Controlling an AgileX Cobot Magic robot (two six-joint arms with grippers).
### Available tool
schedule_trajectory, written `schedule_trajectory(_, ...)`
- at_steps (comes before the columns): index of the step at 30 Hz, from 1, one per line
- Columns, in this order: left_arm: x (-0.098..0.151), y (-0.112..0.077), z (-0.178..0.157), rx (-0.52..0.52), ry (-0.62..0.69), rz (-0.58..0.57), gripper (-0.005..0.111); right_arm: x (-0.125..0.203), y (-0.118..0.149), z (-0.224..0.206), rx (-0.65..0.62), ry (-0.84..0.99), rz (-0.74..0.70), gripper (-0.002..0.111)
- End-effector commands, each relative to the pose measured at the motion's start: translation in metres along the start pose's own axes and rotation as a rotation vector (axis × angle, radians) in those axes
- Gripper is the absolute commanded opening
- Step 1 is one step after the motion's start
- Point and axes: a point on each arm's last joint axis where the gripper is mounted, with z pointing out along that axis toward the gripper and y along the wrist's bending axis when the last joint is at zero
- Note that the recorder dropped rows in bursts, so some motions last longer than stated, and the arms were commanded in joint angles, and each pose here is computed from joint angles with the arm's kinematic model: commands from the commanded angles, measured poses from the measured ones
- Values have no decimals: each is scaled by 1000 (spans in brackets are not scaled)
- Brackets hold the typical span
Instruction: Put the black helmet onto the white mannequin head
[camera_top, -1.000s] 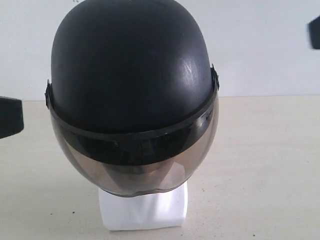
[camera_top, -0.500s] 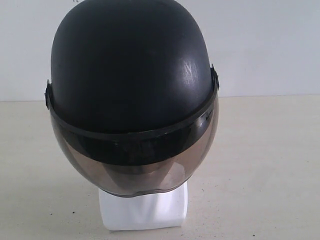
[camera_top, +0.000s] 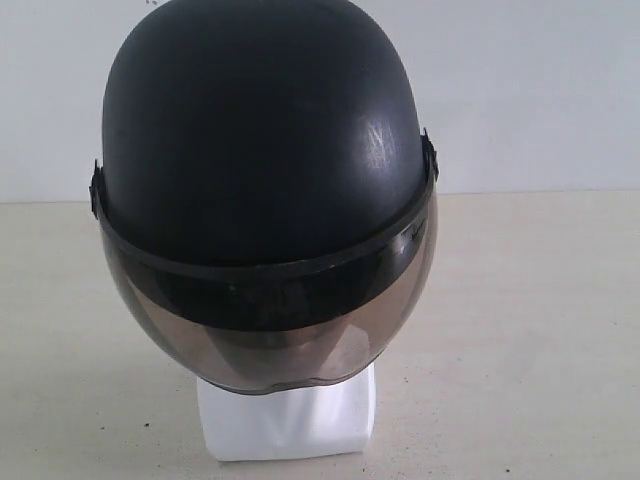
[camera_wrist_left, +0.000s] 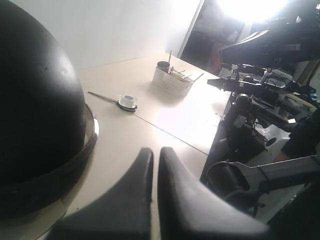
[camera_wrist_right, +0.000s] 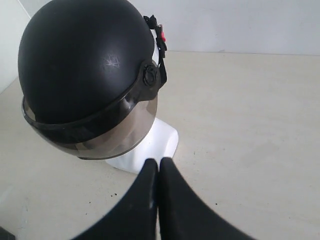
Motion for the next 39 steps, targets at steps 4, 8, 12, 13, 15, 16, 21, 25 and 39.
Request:
schedule_trajectory(4, -6, -40, -24, -107, -175, 354, 4, 0, -1, -2, 4, -9, -2, 0)
schedule_trajectory(8, -18, -49, -51, -355, -407, 535, 4, 0, -1, -2, 4, -9, -2, 0)
schedule_trajectory(12, -26, -50, -80, -573, -644, 455, 4, 0, -1, -2, 4, -9, -2, 0)
schedule_trajectory(13, -28, -50, -88, -614, -726, 380, 4, 0, -1, -2, 4, -9, -2, 0)
schedule_trajectory(15, -30, -44, -102, -655, -893, 179, 4, 0, -1, -2, 4, -9, -2, 0)
schedule_trajectory(16, -30, -40, -106, -633, -983, 17, 4, 0, -1, -2, 4, -9, -2, 0)
schedule_trajectory(21, -21, -23, -115, -643, -1133, -370, 4, 0, -1, -2, 4, -8, -2, 0)
schedule_trajectory(25, -11, -12, -108, -789, -974, -190, 4, 0, -1, -2, 4, -8, -2, 0)
schedule_trajectory(39, 91, 54, -61, -971, -268, 178, 4, 0, -1, -2, 4, -8, -2, 0)
